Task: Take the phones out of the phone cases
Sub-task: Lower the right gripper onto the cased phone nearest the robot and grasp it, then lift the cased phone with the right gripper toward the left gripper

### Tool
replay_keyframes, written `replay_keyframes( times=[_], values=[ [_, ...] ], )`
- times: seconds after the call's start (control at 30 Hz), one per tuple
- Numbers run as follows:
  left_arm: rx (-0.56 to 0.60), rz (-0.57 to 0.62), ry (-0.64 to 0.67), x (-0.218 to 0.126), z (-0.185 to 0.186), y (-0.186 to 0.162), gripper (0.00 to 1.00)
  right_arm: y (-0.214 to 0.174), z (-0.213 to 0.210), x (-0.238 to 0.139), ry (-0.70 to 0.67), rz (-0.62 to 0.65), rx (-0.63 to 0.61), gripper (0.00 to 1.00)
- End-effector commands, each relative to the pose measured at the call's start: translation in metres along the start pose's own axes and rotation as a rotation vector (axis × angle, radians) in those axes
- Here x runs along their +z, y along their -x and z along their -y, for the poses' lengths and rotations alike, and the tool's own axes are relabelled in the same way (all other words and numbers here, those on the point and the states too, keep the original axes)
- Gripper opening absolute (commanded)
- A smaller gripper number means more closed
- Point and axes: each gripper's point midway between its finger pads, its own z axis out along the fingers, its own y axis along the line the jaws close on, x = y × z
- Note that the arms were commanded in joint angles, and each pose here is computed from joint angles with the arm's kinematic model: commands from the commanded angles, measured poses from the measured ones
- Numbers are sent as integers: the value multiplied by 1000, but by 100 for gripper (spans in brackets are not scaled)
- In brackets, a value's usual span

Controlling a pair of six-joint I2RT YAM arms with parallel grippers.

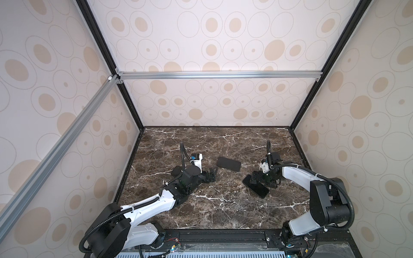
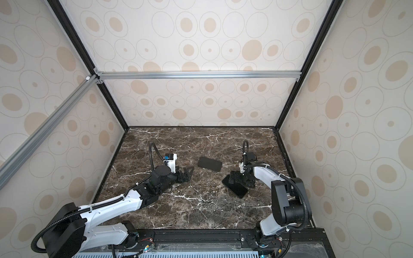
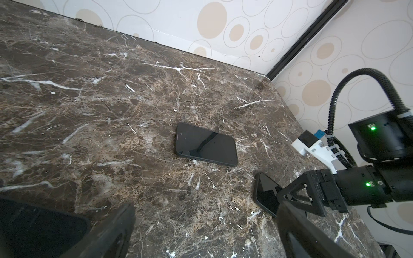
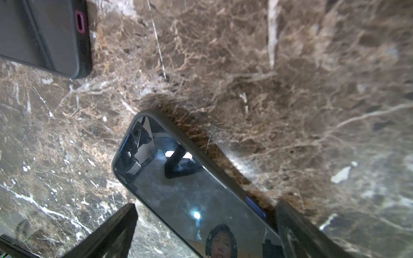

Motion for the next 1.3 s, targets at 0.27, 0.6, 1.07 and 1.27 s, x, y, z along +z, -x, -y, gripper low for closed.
replay_keyframes(
  times=[0.27,0.6,1.07,1.27],
  values=[
    [-1,26,-3,-1,6,9,99,-32,-5,0,-2,-82,-13,100],
    [-18,35,14,-1,1,9,99,-45,-17,4,-74,-99,-117,100],
    [-144,21,-43,-1,-15,6,99,-32,-22,14,-291,-39,-240,93],
    [-154,8,-62,-1,-14,3,99,-28,-20,18,-311,-49,-257,89]
  ],
)
